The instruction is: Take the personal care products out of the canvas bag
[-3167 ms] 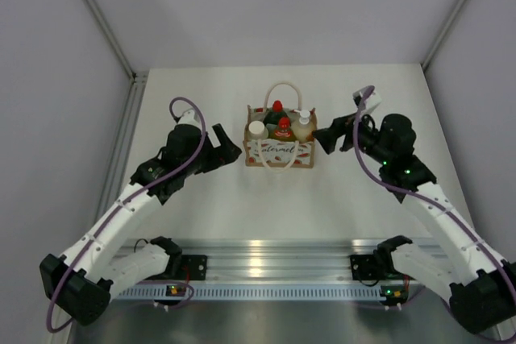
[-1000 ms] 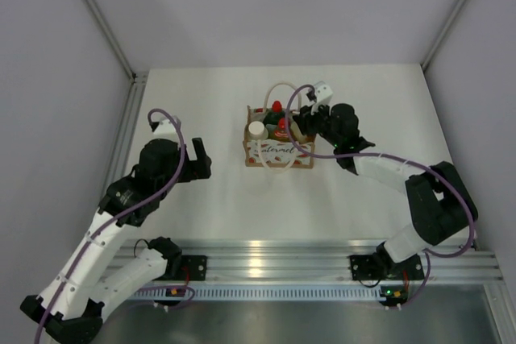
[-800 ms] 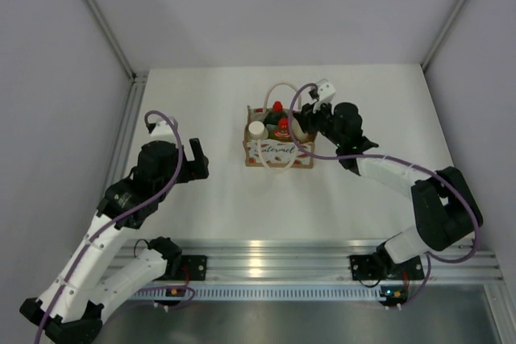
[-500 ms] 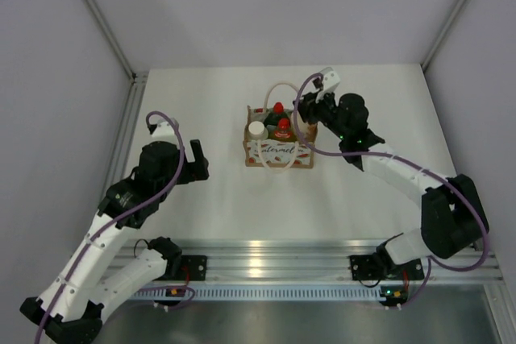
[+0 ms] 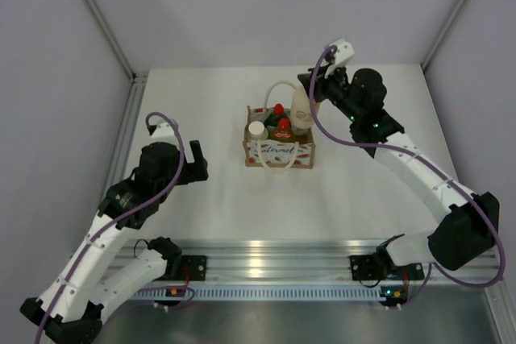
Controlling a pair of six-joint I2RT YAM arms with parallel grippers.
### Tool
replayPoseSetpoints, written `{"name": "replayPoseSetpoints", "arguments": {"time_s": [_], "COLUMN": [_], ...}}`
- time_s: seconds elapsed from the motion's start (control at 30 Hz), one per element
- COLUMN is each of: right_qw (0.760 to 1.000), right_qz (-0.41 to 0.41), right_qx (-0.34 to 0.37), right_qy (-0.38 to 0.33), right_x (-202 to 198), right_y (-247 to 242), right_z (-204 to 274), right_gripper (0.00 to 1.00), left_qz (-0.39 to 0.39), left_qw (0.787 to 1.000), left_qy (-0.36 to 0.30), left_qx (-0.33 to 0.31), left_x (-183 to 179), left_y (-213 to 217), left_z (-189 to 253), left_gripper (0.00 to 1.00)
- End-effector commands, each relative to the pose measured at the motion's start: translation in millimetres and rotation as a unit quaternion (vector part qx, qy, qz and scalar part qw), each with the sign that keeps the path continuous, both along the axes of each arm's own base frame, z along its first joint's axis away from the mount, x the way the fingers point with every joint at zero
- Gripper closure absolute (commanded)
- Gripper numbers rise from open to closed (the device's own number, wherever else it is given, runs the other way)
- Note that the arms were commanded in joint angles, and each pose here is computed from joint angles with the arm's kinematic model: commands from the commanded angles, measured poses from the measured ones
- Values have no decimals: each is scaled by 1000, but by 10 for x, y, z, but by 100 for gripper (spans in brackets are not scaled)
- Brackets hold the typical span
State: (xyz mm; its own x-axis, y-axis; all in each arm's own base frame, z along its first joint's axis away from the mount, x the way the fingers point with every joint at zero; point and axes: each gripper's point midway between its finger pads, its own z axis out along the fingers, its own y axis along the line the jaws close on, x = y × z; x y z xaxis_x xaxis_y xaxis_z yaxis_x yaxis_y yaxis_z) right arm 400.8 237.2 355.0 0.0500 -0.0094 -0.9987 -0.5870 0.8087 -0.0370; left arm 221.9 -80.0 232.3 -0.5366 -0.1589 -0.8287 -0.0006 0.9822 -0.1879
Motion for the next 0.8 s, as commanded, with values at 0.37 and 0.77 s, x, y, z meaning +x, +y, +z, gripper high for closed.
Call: {"name": "replayPoseSetpoints", "arguments": {"time_s": [0.37, 0.77], "right_qw": [980, 961], "right_qz": [-147, -255], "right_qx": [74, 75], "right_qy": [-114, -72], "right_x": [-143, 173], "right_y": [-1002, -1757], "right_z": [1304, 525], "right_gripper": [100, 100], "left_qz": [8, 7], "left_qw": [1000, 1000], "left_qy": [-16, -18], "left_qx": [-8, -11], "left_x": [-4, -12], "left_y": [26, 21], "left_z": [66, 74], "left_gripper": [2, 2]}}
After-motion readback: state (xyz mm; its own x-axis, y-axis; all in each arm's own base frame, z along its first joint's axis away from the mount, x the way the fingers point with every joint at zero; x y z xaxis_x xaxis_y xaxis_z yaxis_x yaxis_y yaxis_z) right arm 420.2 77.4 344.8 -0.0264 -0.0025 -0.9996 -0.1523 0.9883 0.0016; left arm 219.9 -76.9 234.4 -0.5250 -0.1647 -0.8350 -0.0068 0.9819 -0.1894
